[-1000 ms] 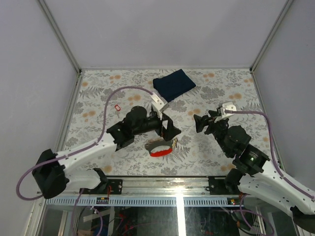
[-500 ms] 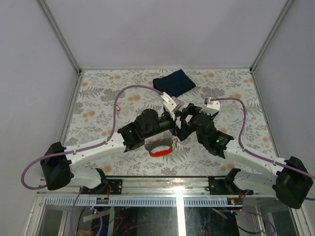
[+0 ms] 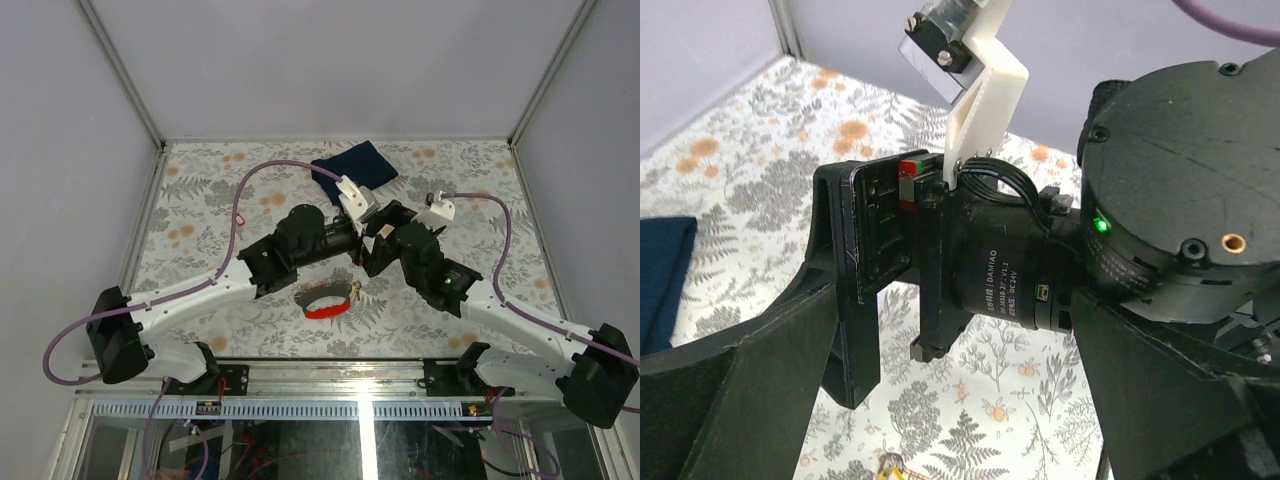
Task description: Put the keys on the keyring
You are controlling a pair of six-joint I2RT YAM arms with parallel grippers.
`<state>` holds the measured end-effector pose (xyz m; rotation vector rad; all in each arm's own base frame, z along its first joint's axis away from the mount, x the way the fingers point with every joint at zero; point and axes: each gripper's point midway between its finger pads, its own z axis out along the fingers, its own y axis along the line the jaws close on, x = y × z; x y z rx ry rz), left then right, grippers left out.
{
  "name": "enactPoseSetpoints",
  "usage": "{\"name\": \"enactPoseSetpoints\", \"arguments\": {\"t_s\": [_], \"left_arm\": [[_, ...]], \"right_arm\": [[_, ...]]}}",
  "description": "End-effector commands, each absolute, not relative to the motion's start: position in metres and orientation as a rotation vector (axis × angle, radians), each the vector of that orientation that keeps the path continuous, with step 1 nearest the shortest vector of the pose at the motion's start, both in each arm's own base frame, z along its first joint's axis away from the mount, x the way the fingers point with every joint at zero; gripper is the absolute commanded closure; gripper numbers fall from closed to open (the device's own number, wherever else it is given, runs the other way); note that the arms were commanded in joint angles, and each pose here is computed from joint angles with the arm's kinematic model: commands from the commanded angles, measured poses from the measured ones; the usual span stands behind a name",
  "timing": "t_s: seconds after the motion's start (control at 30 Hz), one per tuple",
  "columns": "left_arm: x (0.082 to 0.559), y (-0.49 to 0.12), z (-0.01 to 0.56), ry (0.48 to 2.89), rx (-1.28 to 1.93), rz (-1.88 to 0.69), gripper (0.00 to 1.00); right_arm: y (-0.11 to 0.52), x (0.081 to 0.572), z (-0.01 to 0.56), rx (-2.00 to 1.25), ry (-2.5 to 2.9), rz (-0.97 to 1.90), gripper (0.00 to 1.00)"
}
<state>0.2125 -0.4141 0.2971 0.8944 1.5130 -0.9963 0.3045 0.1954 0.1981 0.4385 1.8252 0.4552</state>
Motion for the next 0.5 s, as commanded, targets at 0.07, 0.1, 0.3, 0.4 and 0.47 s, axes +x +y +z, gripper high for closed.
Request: {"name": "enactPoseSetpoints", "arguments": {"t_s": [0.07, 0.1, 0.3, 0.4, 0.47], "left_arm": [[0.086, -0.466, 0.36, 1.075, 1.155, -1.465, 0.0], [0.091, -0.464, 0.361, 1.087, 1.134, -1.451, 0.0], [0.103, -0.454, 0.364, 1.076, 1.104, -1.421, 0.0], [0.105, -0.447, 0.367, 1.067, 1.1, -1.38, 0.0], [0.104, -0.439, 0.371, 1.069, 1.102, -1.358, 0.0]], "right_arm": [[0.257, 0.294, 0.214, 0.359, 1.906, 0.589, 0.01], [0.252, 0.293, 0.217, 0.361, 1.892, 0.574, 0.01], [0.236, 0.284, 0.229, 0.38, 1.861, 0.526, 0.01], [0.218, 0.281, 0.229, 0.389, 1.842, 0.476, 0.01], [0.203, 0.277, 0.231, 0.379, 1.821, 0.429, 0.01]]}}
